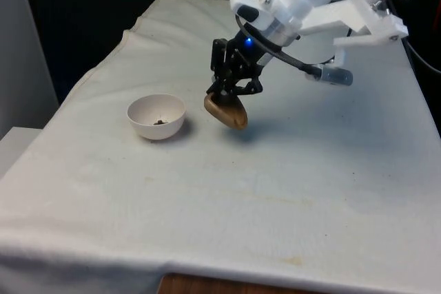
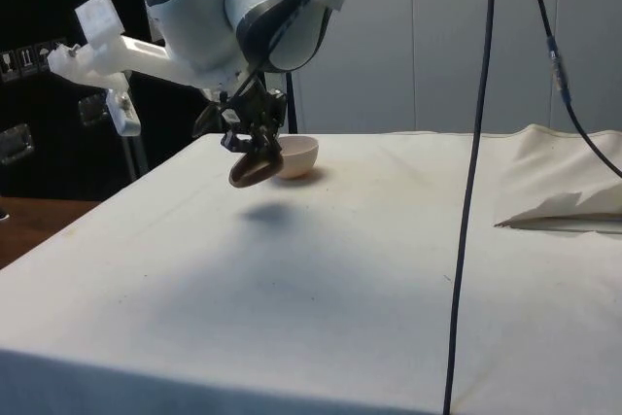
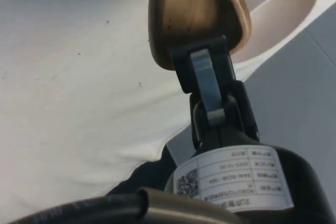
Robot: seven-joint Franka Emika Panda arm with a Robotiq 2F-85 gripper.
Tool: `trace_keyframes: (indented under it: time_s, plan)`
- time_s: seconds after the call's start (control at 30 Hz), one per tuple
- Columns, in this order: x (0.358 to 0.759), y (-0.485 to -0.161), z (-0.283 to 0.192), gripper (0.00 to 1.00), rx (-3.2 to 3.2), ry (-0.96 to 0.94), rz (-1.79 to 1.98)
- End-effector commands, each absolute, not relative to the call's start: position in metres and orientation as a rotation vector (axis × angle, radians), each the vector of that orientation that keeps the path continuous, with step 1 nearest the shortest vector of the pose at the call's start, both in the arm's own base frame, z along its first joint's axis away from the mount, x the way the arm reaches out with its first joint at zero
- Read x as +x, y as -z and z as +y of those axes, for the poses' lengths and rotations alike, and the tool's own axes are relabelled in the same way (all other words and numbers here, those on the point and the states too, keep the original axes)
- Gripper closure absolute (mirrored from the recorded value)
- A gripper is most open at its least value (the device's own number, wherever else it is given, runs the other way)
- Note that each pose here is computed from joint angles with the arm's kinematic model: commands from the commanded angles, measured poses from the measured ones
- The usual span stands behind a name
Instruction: Pour the coffee beans from the cup into the bowl.
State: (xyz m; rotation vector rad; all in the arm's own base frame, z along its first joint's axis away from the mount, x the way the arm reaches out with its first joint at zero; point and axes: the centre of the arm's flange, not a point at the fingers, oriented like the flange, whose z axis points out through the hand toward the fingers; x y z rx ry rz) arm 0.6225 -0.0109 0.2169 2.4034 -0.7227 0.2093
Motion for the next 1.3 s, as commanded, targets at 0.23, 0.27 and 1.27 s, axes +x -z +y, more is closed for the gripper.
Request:
trace_keyframes:
  time_s: [0.23, 0.27, 1.27]
  plan:
    - [0.619, -0.212, -0.006, 1.00, 2.465, -0.212, -0.745]
    - [0.618, -0.211, -0.006, 1.00, 2.469, -0.211, -0.747]
    - [0.613, -0.198, 0.002, 1.00, 2.611, -0.230, -0.831]
